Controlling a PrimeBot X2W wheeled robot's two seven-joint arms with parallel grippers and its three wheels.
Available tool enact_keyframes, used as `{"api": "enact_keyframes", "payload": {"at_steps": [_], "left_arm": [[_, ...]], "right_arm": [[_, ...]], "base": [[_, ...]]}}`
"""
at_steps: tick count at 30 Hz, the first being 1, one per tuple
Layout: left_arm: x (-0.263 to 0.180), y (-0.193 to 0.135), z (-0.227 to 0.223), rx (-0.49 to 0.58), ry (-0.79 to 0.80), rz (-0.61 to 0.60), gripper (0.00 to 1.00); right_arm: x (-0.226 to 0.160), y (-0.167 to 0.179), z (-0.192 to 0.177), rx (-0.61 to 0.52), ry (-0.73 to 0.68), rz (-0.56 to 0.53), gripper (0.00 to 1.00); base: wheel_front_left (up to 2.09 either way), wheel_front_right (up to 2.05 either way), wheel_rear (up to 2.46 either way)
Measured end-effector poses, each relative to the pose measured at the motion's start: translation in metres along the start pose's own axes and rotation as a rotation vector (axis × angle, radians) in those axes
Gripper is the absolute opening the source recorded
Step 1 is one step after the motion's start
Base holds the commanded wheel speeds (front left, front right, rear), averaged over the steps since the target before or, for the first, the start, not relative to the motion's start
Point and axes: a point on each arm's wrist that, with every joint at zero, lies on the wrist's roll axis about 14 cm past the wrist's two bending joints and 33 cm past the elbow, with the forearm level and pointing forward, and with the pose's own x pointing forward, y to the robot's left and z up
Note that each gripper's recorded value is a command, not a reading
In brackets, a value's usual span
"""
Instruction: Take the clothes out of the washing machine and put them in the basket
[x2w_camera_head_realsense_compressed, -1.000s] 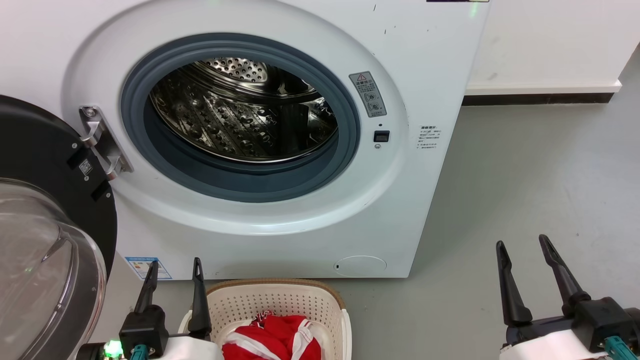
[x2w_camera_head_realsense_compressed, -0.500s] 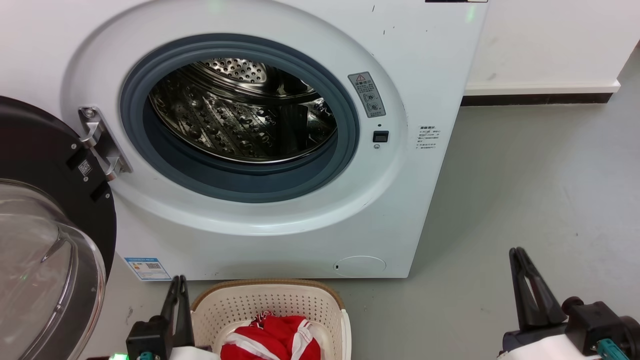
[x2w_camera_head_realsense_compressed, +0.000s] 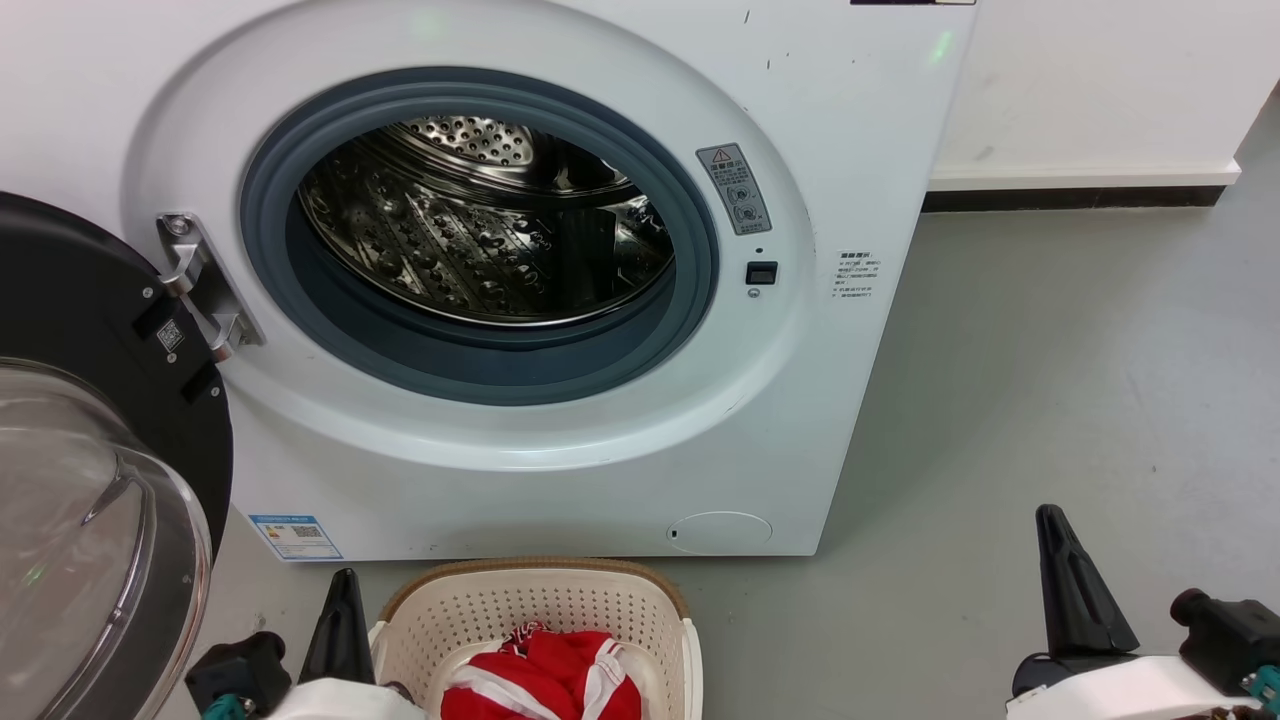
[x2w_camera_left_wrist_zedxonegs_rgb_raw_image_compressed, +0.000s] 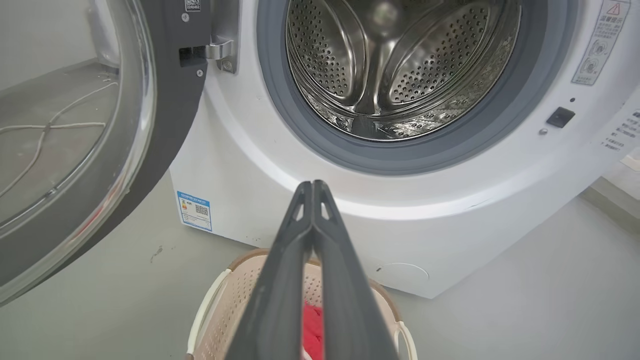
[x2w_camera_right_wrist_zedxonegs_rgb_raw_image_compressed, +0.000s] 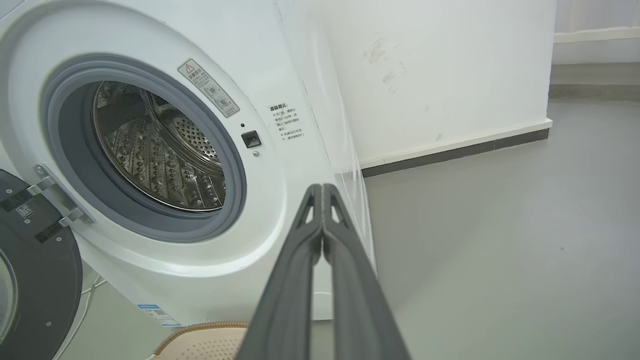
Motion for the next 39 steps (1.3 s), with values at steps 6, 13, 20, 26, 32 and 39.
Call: {"api": "enact_keyframes", "payload": {"at_steps": [6,13,20,26,32,39], "left_arm": [[0.004,0.001,0.001,-0.113,0.014,0.005,0.00],[0.008,0.002,0.002,-0.237,0.027,0.009,0.00],[0.010,0.003,0.002,-0.351,0.044,0.012,0.00],[0.012,0.002,0.003,-0.440,0.052,0.008,0.00],[0.015,0.001,0.005,-0.527,0.056,0.004,0.00],[0.017,0.002,0.006,-0.619,0.063,0.000,0.00]], "right_arm": [[0.003,-0.004,-0.002,0.111,0.009,-0.022,0.00],[0.006,-0.008,-0.003,0.229,0.016,-0.042,0.00],[0.010,-0.010,-0.003,0.338,0.021,-0.059,0.00],[0.013,-0.012,-0.003,0.423,0.023,-0.068,0.00],[0.014,-0.015,-0.006,0.507,0.032,-0.083,0.00],[0.017,-0.016,-0.006,0.597,0.032,-0.091,0.00]], "base": [[0.00,0.00,0.00],[0.00,0.00,0.00],[0.00,0.00,0.00],[0.00,0.00,0.00],[0.00,0.00,0.00],[0.00,0.00,0.00]]}}
